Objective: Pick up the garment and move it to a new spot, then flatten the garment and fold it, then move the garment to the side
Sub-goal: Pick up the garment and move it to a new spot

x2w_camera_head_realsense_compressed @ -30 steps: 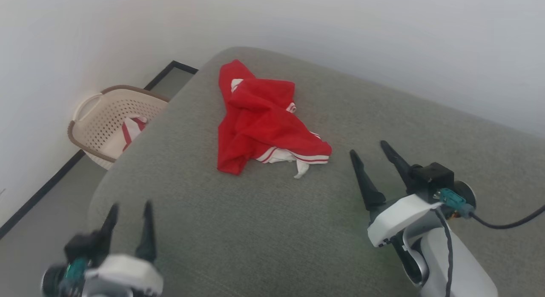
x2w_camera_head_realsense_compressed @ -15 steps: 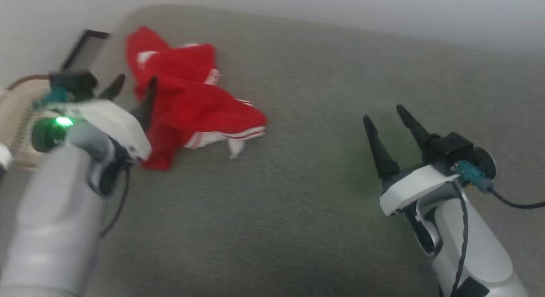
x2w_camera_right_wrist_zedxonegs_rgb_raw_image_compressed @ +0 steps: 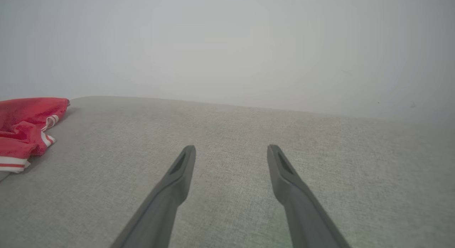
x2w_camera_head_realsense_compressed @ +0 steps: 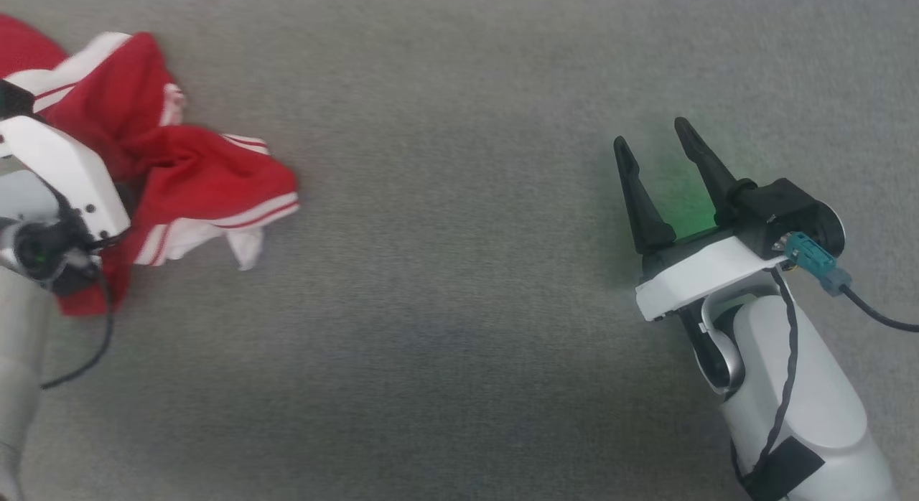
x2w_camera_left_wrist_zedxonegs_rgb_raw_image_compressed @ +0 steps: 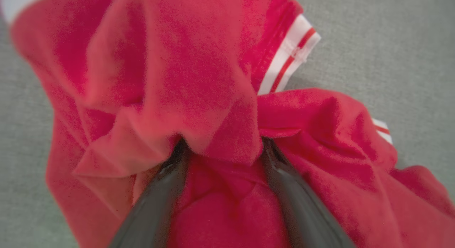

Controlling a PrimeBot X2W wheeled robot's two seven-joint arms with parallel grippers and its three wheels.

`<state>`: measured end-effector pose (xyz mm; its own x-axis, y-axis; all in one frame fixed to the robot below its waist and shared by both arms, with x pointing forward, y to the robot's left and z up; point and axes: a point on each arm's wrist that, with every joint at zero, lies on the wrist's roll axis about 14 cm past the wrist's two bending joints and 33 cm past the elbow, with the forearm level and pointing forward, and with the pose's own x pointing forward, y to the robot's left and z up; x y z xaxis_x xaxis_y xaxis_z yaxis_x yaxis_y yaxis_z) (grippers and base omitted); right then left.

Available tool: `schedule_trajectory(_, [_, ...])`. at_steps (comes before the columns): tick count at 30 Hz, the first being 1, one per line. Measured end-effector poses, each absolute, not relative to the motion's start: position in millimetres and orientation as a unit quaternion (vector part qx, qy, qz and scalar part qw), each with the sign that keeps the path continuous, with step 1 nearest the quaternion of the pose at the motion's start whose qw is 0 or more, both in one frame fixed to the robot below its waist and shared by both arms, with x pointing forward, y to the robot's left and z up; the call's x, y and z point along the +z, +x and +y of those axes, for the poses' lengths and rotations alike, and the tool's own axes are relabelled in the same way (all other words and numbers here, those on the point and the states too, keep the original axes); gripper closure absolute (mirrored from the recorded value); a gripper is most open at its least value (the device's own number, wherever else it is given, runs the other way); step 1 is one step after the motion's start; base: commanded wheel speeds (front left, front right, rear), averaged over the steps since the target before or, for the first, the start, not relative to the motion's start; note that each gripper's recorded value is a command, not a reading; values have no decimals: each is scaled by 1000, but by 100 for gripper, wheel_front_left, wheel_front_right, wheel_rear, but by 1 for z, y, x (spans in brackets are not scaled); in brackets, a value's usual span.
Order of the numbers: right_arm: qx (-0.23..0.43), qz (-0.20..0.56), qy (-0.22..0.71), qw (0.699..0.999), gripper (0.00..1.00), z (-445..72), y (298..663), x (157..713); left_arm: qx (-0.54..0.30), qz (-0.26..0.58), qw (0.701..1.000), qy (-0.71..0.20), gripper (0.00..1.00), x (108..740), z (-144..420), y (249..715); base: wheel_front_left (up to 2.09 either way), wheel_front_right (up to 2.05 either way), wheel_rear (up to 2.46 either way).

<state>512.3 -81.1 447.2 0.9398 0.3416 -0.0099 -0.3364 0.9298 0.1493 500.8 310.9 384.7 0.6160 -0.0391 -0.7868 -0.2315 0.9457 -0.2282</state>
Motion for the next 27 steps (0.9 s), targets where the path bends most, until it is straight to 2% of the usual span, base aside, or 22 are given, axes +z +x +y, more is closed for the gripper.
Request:
schedule_trajectory(9, [139,37,66,987,0,-108,516,424,48,504,848,-159,0,345,305,517,0,0,0])
schedule_trajectory(10, [138,36,66,988,0,-109,516,425,47,506,847,-156,24,344,304,518,0,0,0])
schedule_trajectory(12, [139,32,67,988,0,-108,515,429,46,500,850,-157,98,346,304,519,0,0,0])
schedule_trajectory(16, [144,18,69,987,0,-103,515,442,52,469,869,-150,100,356,307,521,0,0,0])
schedule_trajectory(20, [145,5,70,987,0,-102,511,456,45,418,900,-119,100,378,307,525,0,0,0])
schedule_trajectory(27, [135,-20,79,987,0,-107,498,484,-31,287,957,-31,100,454,277,552,0,0,0])
